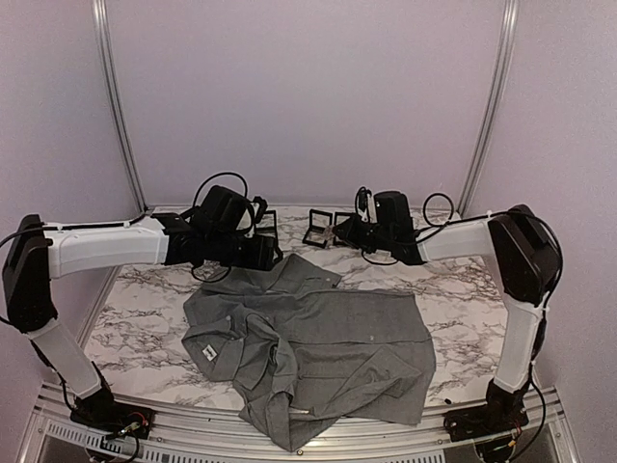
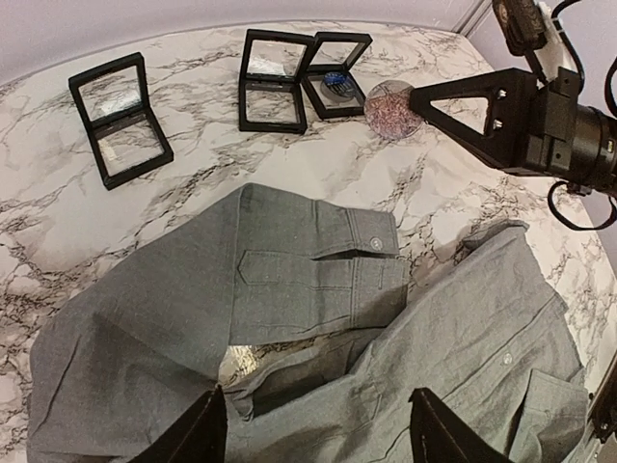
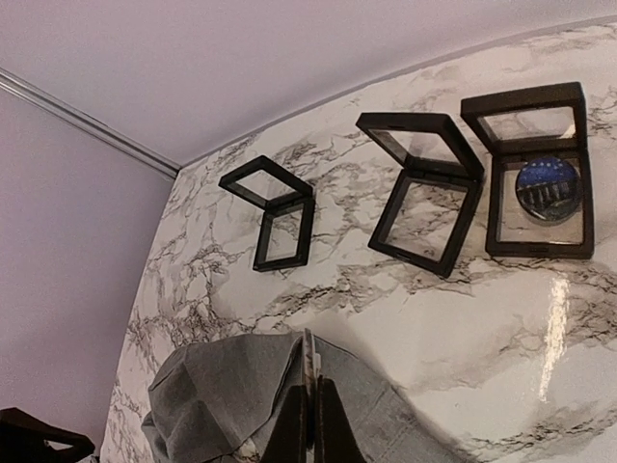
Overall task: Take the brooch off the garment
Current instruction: Place the brooch in the brooch box.
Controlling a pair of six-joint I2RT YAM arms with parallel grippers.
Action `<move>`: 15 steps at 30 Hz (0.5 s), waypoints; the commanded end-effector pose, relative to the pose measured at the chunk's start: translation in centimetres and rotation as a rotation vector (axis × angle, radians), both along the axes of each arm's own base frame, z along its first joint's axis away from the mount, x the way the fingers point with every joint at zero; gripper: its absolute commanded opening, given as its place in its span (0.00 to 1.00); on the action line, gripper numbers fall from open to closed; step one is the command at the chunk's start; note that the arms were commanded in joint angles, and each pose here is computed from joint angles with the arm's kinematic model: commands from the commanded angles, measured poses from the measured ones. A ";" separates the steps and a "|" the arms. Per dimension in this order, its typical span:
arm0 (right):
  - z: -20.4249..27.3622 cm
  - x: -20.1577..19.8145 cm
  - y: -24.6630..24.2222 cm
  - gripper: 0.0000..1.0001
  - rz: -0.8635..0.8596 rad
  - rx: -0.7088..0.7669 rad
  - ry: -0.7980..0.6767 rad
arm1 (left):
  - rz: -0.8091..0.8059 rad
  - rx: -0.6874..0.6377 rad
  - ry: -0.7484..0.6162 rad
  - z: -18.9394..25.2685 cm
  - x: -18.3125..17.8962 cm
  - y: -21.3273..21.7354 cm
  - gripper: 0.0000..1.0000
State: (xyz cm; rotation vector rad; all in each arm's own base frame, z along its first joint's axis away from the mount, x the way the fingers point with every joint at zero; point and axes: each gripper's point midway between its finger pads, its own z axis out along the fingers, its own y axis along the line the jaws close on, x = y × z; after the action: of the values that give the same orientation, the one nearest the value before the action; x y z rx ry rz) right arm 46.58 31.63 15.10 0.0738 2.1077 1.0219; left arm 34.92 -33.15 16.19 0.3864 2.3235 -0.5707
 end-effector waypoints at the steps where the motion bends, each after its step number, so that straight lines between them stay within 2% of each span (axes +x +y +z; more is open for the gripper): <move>1: 0.1 2.9 -0.2 0.00 -0.035 0.066 -0.023 | -0.005 0.014 -0.004 1.2 -2.1 3.6 0.67; 7: -1.9 5.3 0.2 0.00 -0.051 0.068 0.004 | 0.008 -0.009 -0.084 4.1 -5.2 8.0 0.69; 15: -4.4 8.4 1.1 0.00 -0.077 0.077 0.038 | 0.051 0.024 -0.210 6.2 -8.0 12.7 0.71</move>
State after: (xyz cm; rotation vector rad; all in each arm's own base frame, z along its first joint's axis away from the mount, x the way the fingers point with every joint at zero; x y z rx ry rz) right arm 53.01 32.40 10.88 0.1839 2.1027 1.0475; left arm 28.09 -23.14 23.35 0.3614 2.1285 -0.5658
